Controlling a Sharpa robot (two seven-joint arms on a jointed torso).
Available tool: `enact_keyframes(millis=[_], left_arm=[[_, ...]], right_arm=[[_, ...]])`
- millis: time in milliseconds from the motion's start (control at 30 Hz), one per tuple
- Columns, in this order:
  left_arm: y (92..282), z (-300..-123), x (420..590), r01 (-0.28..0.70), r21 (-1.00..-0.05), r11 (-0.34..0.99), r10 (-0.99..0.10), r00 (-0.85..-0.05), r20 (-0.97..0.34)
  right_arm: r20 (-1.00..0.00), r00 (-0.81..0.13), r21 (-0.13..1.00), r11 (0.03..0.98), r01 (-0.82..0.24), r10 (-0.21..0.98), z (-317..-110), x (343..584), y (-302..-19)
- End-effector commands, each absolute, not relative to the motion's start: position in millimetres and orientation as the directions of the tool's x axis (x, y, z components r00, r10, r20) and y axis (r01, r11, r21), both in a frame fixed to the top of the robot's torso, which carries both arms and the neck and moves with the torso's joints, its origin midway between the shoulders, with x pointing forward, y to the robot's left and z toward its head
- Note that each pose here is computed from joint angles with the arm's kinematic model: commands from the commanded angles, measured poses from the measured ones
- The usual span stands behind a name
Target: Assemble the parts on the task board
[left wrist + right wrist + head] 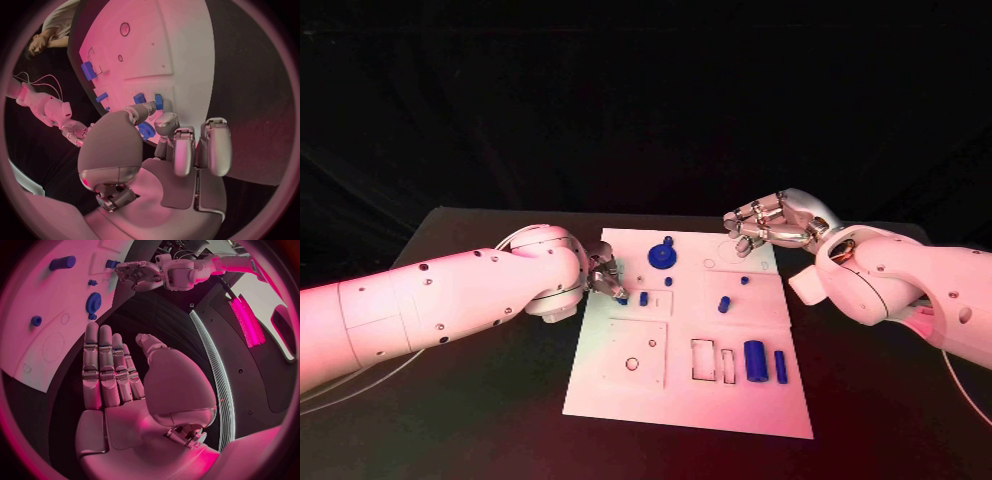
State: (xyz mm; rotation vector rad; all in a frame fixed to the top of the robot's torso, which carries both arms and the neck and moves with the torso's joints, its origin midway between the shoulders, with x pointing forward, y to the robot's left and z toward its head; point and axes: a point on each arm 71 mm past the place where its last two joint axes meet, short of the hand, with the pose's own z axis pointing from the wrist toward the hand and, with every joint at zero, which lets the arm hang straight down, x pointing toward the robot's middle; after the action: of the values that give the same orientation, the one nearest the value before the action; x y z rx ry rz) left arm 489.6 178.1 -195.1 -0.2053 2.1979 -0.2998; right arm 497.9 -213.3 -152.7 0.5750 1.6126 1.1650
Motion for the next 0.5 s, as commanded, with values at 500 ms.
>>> enact_keyframes(millis=[500], left_arm=[[172.7,-201.9,488.2,-0.036,-0.274,0.961,-0.233,-0.642,-0.731]], right_arm=[[-0.457,-0.372,0.889,0.418,-0.184,0.808,-152.2,496.3,-212.5]])
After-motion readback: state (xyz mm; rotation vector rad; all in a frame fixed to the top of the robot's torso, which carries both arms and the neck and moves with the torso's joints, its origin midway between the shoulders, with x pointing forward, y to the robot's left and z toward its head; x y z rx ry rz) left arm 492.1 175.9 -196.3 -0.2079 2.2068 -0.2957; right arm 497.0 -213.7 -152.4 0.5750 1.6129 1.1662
